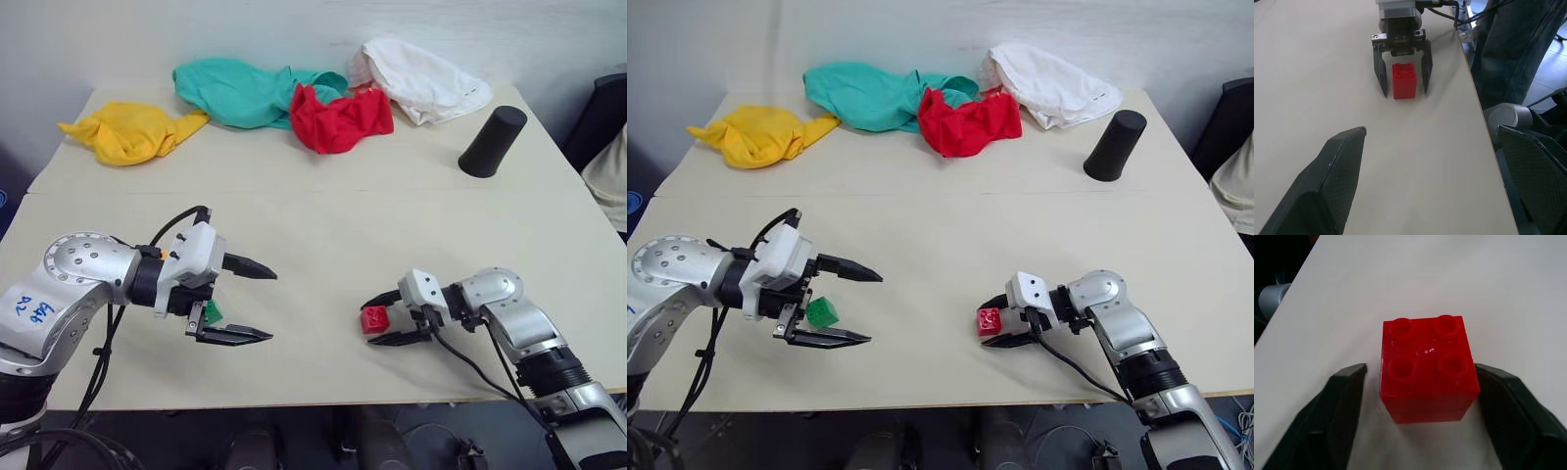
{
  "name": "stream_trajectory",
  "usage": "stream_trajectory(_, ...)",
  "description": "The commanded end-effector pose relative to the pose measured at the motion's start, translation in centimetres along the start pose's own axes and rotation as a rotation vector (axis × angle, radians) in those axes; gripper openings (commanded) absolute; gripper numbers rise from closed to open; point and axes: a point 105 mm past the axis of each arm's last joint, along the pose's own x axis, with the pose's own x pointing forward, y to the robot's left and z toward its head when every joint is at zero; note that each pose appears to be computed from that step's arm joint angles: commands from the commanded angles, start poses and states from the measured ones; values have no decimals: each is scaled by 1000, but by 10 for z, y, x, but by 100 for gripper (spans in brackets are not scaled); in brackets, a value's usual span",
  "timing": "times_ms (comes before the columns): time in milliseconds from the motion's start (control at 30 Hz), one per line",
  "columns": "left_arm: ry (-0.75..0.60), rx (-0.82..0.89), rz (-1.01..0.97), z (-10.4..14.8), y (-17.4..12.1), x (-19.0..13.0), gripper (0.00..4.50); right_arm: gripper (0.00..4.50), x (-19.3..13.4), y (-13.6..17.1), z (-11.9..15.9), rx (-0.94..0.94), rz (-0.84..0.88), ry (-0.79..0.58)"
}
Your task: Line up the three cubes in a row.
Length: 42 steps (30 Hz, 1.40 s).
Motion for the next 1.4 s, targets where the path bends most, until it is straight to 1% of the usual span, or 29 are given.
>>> stream_trajectory(33, 8, -55, 172, -6, 5, -31, 450, 447, -16, -4, 12, -19, -34, -13)
stream_trajectory(100, -8, -155, 318, -20, 8, -55, 450, 447, -27, -5, 21, -22, -38, -27)
stream_trajectory(167, 4, -222, 439, -36, 3, -78, 450, 447, -36, -4, 32, -7, -26, -55)
stream_trajectory(233, 60, -278, 540, -59, -15, -101, 450, 447, -48, -6, 45, 6, -25, -78)
stream_trajectory(267, 102, -304, 584, -73, -29, -112, 450, 447, -55, -7, 52, 1, -25, -83)
stream_trajectory(300, 137, -320, 611, -82, -39, -119, 450, 447, -59, -8, 58, -1, -24, -86)
stream_trajectory(367, 173, -327, 645, -91, -50, -124, 450, 447, -66, -10, 64, -16, -27, -82)
stream_trajectory(433, 196, -311, 662, -94, -52, -124, 450, 447, -71, -11, 67, -26, -30, -72)
stream_trajectory(500, 220, -297, 682, -101, -51, -126, 450, 447, -78, -13, 76, -45, -34, -71)
stream_trajectory(633, 186, -277, 657, -102, -38, -116, 450, 447, -80, -15, 88, -59, -41, -96)
stream_trajectory(833, 134, -236, 552, -98, -13, -84, 450, 447, -80, -8, 98, -70, -44, -106)
stream_trajectory(967, 174, -210, 506, -110, 3, -66, 450, 447, -82, -4, 102, -81, -65, -104)
stream_trajectory(1067, 161, -206, 508, -114, 17, -57, 450, 447, -81, 1, 105, -85, -67, -106)
stream_trajectory(1200, 161, -179, 484, -117, 25, -46, 450, 447, -81, 6, 110, -88, -75, -111)
stream_trajectory(1300, 123, -182, 459, -114, 27, -36, 450, 447, -81, 8, 111, -86, -78, -113)
stream_trajectory(1400, 118, -181, 441, -115, 28, -31, 450, 447, -80, 9, 111, -85, -80, -114)
